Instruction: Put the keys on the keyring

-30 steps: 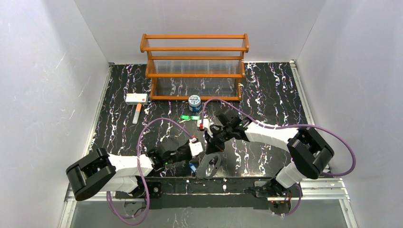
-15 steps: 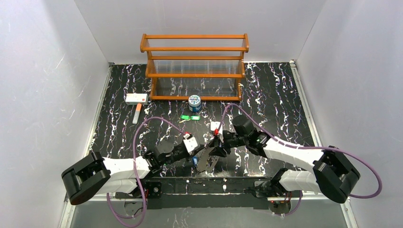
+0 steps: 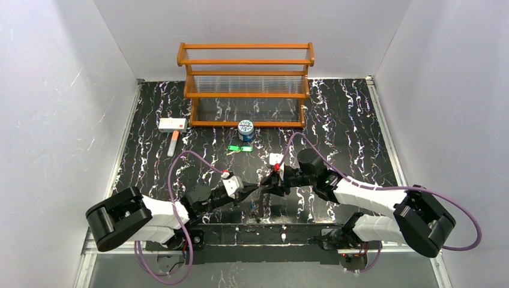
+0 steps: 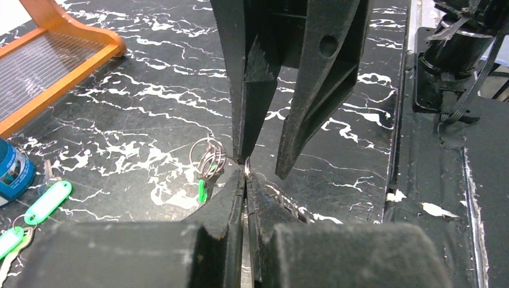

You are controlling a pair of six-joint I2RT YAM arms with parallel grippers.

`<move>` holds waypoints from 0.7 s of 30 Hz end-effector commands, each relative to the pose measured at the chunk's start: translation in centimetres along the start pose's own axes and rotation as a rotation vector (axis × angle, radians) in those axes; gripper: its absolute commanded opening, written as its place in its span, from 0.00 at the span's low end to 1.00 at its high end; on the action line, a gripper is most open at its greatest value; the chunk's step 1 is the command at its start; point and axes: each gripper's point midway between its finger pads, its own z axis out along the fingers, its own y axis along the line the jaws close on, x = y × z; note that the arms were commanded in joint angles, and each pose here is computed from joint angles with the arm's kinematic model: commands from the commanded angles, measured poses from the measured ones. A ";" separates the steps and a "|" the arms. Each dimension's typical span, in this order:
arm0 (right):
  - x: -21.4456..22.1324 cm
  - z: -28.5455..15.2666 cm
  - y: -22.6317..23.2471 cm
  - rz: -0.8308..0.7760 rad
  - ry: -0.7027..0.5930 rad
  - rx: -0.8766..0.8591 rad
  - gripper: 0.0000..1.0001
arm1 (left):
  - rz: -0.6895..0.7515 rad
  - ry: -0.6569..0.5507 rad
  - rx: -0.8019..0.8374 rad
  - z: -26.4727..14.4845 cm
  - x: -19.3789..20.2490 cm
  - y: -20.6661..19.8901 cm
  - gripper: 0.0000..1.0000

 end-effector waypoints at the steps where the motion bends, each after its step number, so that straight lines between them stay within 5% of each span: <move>1: -1.6 0.0 -0.3 -0.039 -0.077 0.018 0.39 | 0.024 -0.101 0.044 0.3 -2.4 -0.6 0.00; 9: -1.8 0.1 0.0 -0.060 -0.112 0.007 0.38 | 0.045 -0.095 0.073 0.5 -2.2 -1.0 0.00; 15: -2.6 -0.3 0.9 -0.102 -0.168 -0.022 0.23 | 0.051 -0.101 0.068 0.6 -2.4 -0.9 0.00; 21: -2.9 -0.5 1.7 -0.129 -0.198 -0.058 0.22 | 0.052 -0.106 0.070 0.6 -2.6 -1.0 0.00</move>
